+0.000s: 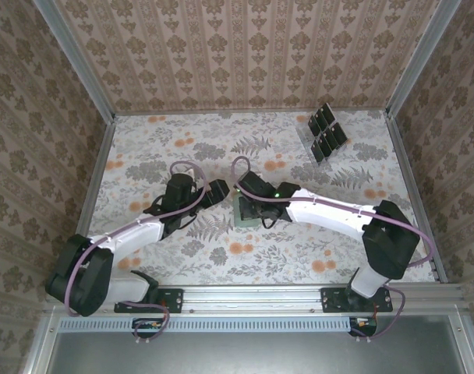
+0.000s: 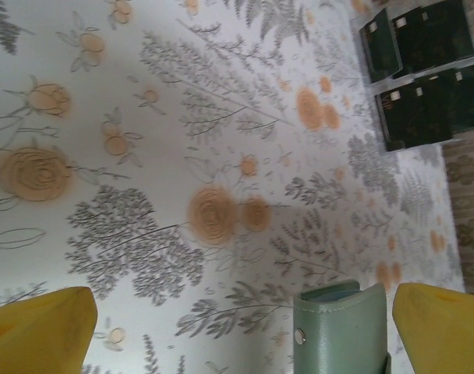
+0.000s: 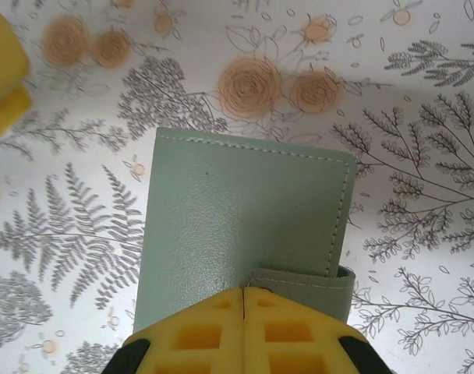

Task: Put the credit cards into the card holder
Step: Pick up the card holder from the center of the table, then open the button on the card holder, then place the card holder at the center of the table, then open the card holder at the center of the table.

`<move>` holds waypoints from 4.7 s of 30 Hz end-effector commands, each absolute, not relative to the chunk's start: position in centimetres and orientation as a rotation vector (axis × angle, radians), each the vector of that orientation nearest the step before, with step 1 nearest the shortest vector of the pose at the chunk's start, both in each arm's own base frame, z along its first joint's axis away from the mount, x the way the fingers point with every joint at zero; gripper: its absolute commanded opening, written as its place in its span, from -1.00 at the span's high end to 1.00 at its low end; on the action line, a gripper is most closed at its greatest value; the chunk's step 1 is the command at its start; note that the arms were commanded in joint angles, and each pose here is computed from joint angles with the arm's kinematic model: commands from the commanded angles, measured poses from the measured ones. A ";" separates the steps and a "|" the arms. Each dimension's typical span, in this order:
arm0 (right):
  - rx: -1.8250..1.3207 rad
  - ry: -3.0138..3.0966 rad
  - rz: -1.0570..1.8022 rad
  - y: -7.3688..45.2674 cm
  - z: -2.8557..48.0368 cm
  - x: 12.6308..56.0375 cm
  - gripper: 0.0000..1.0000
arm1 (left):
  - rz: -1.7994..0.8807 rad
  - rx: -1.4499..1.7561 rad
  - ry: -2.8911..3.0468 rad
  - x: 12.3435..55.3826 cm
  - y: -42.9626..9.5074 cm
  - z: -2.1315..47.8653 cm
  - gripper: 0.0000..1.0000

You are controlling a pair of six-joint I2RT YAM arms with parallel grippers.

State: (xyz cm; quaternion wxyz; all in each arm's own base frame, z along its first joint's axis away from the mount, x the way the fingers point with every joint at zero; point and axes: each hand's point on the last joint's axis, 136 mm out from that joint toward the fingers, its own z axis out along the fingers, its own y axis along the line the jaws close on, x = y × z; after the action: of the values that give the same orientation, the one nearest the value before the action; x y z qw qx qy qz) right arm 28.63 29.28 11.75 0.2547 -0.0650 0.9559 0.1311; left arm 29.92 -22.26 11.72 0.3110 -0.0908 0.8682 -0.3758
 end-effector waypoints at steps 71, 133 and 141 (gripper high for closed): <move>0.226 2.564 0.841 26.9 9.3 29.8 0.21 | -1.262 -0.153 1.986 29.6 -27.8 18.0 1.00; 0.176 2.573 0.863 28.3 10.2 31.8 1.00 | -0.803 0.135 2.354 29.4 -23.8 9.6 -0.40; 0.171 2.568 0.856 28.2 10.7 31.8 1.00 | -0.803 0.172 2.348 29.0 -24.6 9.8 -0.41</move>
State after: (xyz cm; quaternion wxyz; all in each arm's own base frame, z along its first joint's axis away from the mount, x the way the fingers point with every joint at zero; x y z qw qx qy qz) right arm 31.52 28.11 9.79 0.2046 0.0664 0.9257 0.3112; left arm 28.59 -24.19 8.34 0.3044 0.0507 0.8996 -0.3090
